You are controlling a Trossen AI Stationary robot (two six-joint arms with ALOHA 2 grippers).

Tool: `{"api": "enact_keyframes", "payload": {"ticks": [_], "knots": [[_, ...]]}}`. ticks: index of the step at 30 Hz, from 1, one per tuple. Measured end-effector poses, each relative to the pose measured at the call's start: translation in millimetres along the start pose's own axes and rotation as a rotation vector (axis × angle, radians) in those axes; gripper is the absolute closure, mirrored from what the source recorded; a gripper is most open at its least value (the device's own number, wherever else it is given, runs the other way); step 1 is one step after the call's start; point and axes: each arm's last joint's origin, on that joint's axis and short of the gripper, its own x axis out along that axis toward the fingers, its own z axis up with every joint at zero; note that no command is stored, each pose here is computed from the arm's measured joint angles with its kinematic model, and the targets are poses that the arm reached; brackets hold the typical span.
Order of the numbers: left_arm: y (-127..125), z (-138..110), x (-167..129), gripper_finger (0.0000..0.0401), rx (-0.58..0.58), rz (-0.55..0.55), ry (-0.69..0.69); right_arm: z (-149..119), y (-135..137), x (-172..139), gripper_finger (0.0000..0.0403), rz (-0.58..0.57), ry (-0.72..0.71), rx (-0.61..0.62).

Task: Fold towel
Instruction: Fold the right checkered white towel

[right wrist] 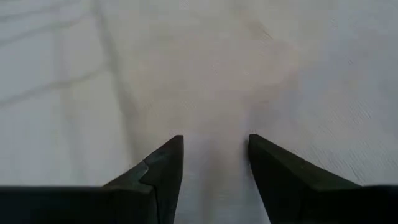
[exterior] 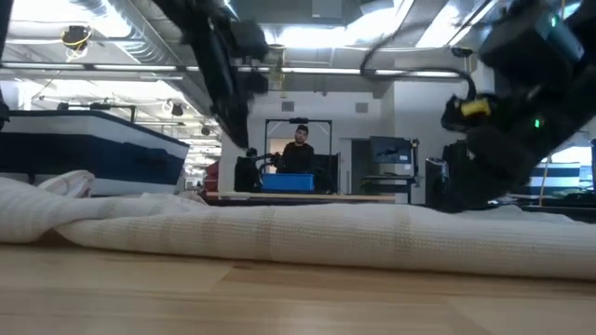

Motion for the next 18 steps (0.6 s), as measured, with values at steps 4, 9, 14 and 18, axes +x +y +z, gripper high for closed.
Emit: {"api": "enact_keyframes", "payload": {"ticks": [4,9,14,18], "knots": [[-40,-6,-38,0.0226,0.042,-0.24,-0.065,19,10,-14,0.0221,0.097,0.041,-0.037],[-103,-35,-53,0.0239,0.156,-0.381,-0.001,33,21,-31,0.0221,0.323,0.194,-0.056],[-151,-71,-45,0.0249,0.22,-0.435,0.075,35,25,-38,0.0221,0.441,0.341,-0.024],[-167,-97,-32,0.0257,0.229,-0.414,0.103,32,25,-42,0.0221,0.424,0.429,-0.002]]}}
